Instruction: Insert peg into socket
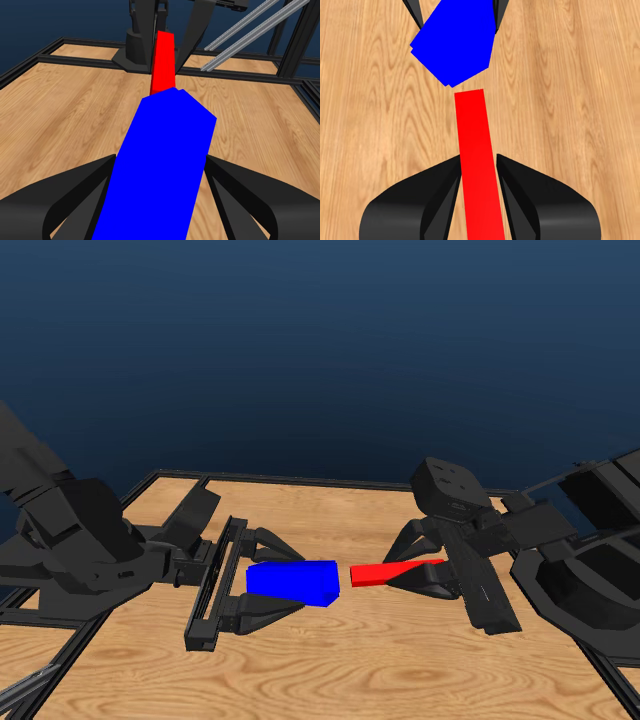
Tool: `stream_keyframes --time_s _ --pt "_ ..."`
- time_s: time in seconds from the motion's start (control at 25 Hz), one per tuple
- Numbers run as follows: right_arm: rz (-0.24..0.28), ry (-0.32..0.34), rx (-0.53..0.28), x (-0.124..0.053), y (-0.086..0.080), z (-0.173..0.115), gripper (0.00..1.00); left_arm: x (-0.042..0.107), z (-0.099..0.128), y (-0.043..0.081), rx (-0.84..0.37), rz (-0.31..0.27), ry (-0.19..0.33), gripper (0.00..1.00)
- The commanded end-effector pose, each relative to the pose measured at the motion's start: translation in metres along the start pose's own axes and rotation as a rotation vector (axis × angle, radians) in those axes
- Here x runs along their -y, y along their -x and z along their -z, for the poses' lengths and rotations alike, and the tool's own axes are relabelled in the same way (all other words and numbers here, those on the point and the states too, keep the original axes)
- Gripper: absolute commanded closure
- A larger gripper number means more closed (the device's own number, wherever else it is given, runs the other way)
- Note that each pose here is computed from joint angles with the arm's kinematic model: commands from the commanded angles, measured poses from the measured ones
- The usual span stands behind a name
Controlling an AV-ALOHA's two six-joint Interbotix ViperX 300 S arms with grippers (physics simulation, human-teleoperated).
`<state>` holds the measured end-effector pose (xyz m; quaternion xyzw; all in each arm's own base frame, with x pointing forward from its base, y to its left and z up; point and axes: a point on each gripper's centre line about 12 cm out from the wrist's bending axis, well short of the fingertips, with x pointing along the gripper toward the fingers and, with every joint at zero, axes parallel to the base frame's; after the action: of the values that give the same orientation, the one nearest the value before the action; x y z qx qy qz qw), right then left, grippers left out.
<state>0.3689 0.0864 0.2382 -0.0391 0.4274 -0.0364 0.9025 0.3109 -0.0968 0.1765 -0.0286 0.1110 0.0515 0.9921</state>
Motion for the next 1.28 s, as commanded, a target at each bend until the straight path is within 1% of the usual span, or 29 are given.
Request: stream_keyframes --time_s 0.04,0.08,0.12,0.16,0.2,0.28,0.32,0.36,0.4,0.44,0.48,0.52,0.56,0.6,0.64,0.68,0.72,0.76,0.8,0.84,0.88,0.92,0.96,1.0,1.04,1.08,1.12,1.16,1.28 --pt "0.083 -0.051 -0.006 0.001 0.01 -0.015 1.0 0.003 -0.006 -0.002 0.037 -0.004 -0.016 1.0" --pt "0.082 -0.033 -0.009 -0.006 0.008 -0.016 1.0 0.0 -0.014 -0.003 0.069 -0.029 0.014 1.0" --pt "0.088 -0.039 0.002 -0.008 0.011 -0.02 1.0 0.001 0.0 -0.002 0.03 -0.019 -0.023 1.0" --pt "0.089 -0.047 0.014 -0.01 0.008 -0.027 1.0 -0.008 -0.006 -0.004 0.042 -0.052 0.0 1.0" --pt "0.1 -0.04 0.01 -0.01 0.013 -0.025 1.0 0.006 -0.019 0.0 0.084 -0.006 0.012 1.0" --pt "0.106 -0.037 0.018 -0.013 0.015 -0.03 1.0 0.001 -0.015 -0.003 0.077 -0.028 0.017 1.0" --pt "0.114 -0.032 0.019 -0.015 0.015 -0.032 1.0 0.0 0.001 -0.002 0.01 -0.018 -0.005 1.0" --pt "0.119 -0.035 0.02 -0.011 0.017 -0.033 1.0 0.0 0.003 -0.002 0.003 -0.017 -0.005 1.0" --pt "0.121 -0.029 0.027 -0.016 0.019 -0.037 1.0 -0.005 -0.007 -0.004 0.043 -0.036 0.011 1.0" --pt "0.129 -0.021 0.012 -0.017 0.016 -0.036 1.0 -0.004 -0.001 -0.003 0.035 -0.035 0.001 1.0" --pt "0.127 -0.008 0.001 -0.021 0.011 -0.031 1.0 -0.006 -0.002 -0.003 0.037 -0.042 0.003 1.0" --pt "0.125 -0.019 0.005 -0.02 0.005 -0.034 1.0 -0.002 -0.007 -0.004 0.054 -0.029 0.009 1.0" --pt "0.105 -0.024 0.015 -0.021 0.008 -0.034 1.0 -0.005 0.003 -0.004 0.027 -0.039 -0.005 1.0" --pt "0.113 -0.038 0.014 -0.017 0.005 -0.036 1.0 -0.005 -0.003 -0.005 0.045 -0.039 0.008 1.0" --pt "0.097 -0.053 0.015 -0.019 0.001 -0.038 1.0 0.0 -0.013 -0.006 0.071 -0.025 0.016 1.0" --pt "0.098 -0.038 0.011 -0.02 -0.005 -0.036 1.0 -0.006 0.0 -0.006 0.032 -0.038 -0.007 1.0" --pt "0.086 -0.026 -0.002 -0.026 -0.01 -0.031 1.0 -0.006 0.0 -0.006 0.032 -0.037 -0.011 1.0" --pt "0.084 -0.045 0.021 -0.02 -0.009 -0.04 1.0 -0.003 -0.013 -0.006 0.066 -0.023 0.003 1.0" --pt "0.078 -0.045 0.014 -0.019 -0.016 -0.038 1.0 -0.006 -0.004 -0.008 0.035 -0.037 -0.016 1.0" --pt "0.079 -0.049 0.017 -0.018 -0.017 -0.039 1.0 -0.002 -0.017 -0.009 0.076 -0.024 0.017 1.0" --pt "0.077 -0.048 0.016 -0.017 -0.022 -0.04 1.0 -0.007 -0.005 -0.008 0.05 -0.045 0.015 1.0" --pt "0.067 -0.052 0.037 -0.017 -0.02 -0.046 1.0 -0.004 -0.004 -0.009 0.038 -0.03 -0.004 1.0" --pt "0.053 -0.046 0.039 -0.016 -0.027 -0.046 1.0 -0.002 -0.012 -0.01 0.018 -0.005 -0.022 1.0" --pt "0.051 -0.047 0.039 -0.014 -0.03 -0.049 1.0 -0.002 -0.016 -0.012 0.067 -0.024 0.015 1.0" --pt "0.048 -0.047 0.042 -0.013 -0.031 -0.052 1.0 -0.004 -0.003 -0.012 0.021 -0.023 -0.006 1.0" --pt "0.038 -0.053 0.055 -0.012 -0.034 -0.055 1.0 -0.006 -0.004 -0.015 0.019 -0.027 -0.007 1.0" --pt "0.025 -0.045 0.065 -0.012 -0.037 -0.058 1.0 -0.003 -0.012 -0.016 0.047 -0.025 0.014 1.0" --pt "0.03 -0.049 0.054 -0.009 -0.043 -0.058 1.0 -0.001 -0.015 -0.017 0.061 -0.018 0.022 1.0" --pt "-0.008 -0.071 0.079 -0.007 -0.055 -0.066 1.0 -0.003 0.003 -0.018 0.003 -0.014 -0.003 1.0"
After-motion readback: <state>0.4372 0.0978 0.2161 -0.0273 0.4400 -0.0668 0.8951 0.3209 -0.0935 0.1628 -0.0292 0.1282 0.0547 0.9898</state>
